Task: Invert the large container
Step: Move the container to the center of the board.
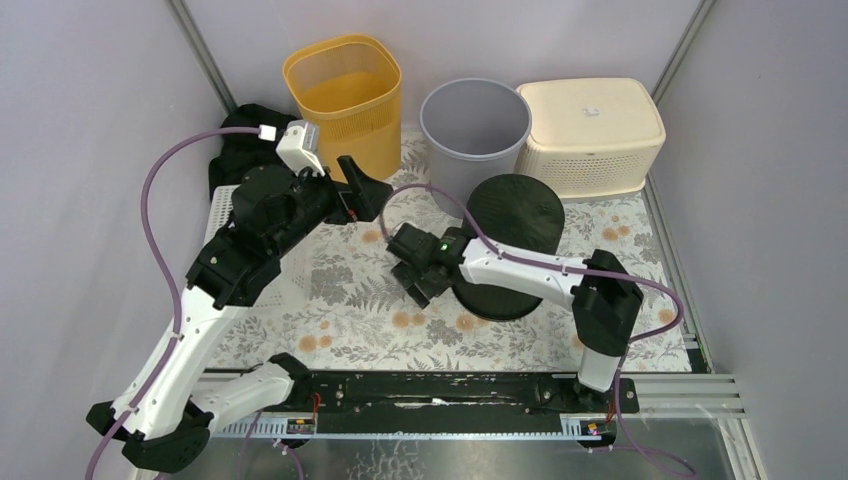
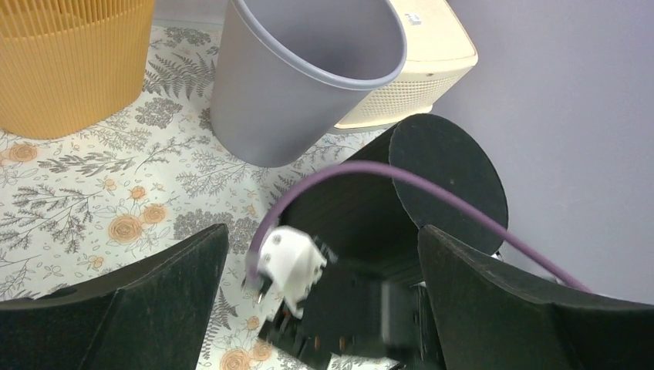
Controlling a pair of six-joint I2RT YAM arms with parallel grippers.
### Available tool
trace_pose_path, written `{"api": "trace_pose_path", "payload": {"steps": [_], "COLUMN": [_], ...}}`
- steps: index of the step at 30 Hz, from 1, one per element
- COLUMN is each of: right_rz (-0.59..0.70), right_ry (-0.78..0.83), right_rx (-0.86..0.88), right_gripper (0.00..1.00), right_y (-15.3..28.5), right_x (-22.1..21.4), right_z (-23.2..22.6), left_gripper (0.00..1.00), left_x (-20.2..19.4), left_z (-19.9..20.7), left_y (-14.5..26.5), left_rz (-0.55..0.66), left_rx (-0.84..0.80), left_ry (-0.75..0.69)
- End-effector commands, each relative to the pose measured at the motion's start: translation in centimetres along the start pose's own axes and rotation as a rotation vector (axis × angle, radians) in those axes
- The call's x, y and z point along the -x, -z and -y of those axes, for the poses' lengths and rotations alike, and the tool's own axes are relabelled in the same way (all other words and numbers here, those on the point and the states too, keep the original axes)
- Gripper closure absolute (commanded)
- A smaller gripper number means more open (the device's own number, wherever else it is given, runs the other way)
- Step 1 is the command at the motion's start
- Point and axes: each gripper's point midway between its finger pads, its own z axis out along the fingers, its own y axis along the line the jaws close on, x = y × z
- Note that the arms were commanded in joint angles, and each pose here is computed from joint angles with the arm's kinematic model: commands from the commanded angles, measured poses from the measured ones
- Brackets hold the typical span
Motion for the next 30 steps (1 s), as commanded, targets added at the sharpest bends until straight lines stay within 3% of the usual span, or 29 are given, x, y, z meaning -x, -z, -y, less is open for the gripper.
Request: {"api": "trace_pose_path", "payload": {"steps": [1,13,24,30], "right_rz": [0.058,-0.003,-0.054,-0.069], "right_ry": [-0.147,-0.264,-0.655,-0.752], "right_rx": [-0.019,-0.049,-0.132,-0.226], "right_gripper": [0.26,0.26,0.26,0.25], "right_y": [-0.1,-1.4,-1.6,-2.1], "right_x": [1.1,-2.3,-6.5,-7.8], "right_z": [3.9,8.6,20.4,24.2], "left_gripper": [0.00,0.00,0.00,0.00], "left_x": [-0.3,-0.7,-0.8,-0.8], "left_z": [-0.3,-0.4,0.0,0.3], "left_y": [0.2,-0.5,-1.1,-1.2], "left_rz": [0.006,-0.004,-0.014,-0.024], "left_rx": [0.006,0.003,-0.018,-0.029], "left_ry": [-0.008,-0.015,-0.014,-0.021]}}
